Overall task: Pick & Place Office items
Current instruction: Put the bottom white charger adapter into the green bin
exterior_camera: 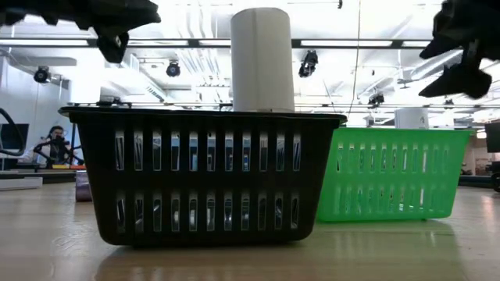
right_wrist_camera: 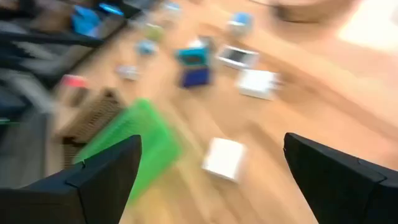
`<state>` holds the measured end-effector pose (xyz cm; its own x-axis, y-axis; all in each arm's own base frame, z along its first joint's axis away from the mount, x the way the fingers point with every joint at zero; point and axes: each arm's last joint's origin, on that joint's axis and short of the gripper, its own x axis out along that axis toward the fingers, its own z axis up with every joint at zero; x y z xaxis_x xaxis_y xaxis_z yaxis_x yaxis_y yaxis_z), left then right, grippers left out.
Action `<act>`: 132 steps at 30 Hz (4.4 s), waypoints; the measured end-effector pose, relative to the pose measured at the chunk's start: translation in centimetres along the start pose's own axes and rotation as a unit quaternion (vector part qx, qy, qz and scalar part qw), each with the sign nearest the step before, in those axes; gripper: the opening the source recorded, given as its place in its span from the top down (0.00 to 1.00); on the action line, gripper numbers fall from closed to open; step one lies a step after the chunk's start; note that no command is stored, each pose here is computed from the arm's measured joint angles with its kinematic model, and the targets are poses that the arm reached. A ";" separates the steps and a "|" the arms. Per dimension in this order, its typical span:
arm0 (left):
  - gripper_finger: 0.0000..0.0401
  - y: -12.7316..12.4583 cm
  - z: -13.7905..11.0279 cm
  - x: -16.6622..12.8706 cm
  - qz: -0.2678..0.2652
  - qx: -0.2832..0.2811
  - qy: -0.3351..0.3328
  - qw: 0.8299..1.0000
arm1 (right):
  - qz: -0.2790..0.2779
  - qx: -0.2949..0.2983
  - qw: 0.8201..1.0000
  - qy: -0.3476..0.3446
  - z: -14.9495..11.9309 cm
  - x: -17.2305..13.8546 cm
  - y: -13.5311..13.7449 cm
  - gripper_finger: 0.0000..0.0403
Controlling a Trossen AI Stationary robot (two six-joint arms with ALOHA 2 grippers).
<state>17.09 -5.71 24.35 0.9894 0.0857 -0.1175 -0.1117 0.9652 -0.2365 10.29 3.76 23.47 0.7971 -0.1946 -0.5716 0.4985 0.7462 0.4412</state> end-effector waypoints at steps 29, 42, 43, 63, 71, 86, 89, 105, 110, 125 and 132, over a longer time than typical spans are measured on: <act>0.86 -0.5 4.5 -0.9 0.063 0.097 -0.018 0.993 | -0.339 -0.044 0.878 0.333 2.3 14.6 8.2 0.05; 0.86 -0.4 4.4 -1.0 0.062 0.091 -0.016 0.994 | -0.294 0.028 0.906 0.305 1.2 16.5 6.3 0.05; 0.86 -0.4 4.4 -1.0 0.062 0.091 -0.017 0.994 | -0.296 0.032 0.905 0.304 1.0 16.6 6.1 0.05; 0.86 -0.4 4.3 -1.0 0.062 0.091 -0.016 0.994 | -0.276 0.063 0.917 0.281 -1.2 17.8 4.4 0.05; 0.86 -0.4 4.3 -1.0 0.062 0.091 -0.016 0.994 | -0.275 0.072 0.918 0.277 -1.7 17.9 4.0 0.19; 0.86 -0.4 4.3 -1.0 0.062 0.091 -0.016 0.994 | -0.232 0.038 0.933 0.273 -1.3 18.4 4.7 0.59; 0.86 -0.4 4.3 -1.0 0.062 0.091 -0.016 0.994 | -0.242 0.021 0.928 0.283 -1.4 18.1 4.6 0.59; 0.86 -0.4 4.2 -1.0 0.062 0.092 -0.014 0.994 | -0.253 -0.087 0.946 0.185 -0.9 13.1 8.1 0.59; 0.86 -0.4 4.1 -1.0 0.062 0.092 -0.014 0.994 | -0.207 -0.086 0.965 0.137 -0.3 10.5 10.0 0.59; 0.86 -0.4 4.1 -1.0 0.062 0.092 -0.014 0.994 | -0.029 -0.287 0.957 -0.024 -0.1 9.2 17.6 0.59; 0.86 -0.4 4.1 -1.0 0.062 0.092 -0.014 0.994 | 0.028 -0.338 0.940 0.046 -1.0 11.0 19.4 0.59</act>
<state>16.57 -5.14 28.56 0.9715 0.2117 -0.1070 -0.2171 0.9753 -0.0413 28.41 16.72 25.08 0.7677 -0.1098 -0.6313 0.1017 0.9936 -0.0491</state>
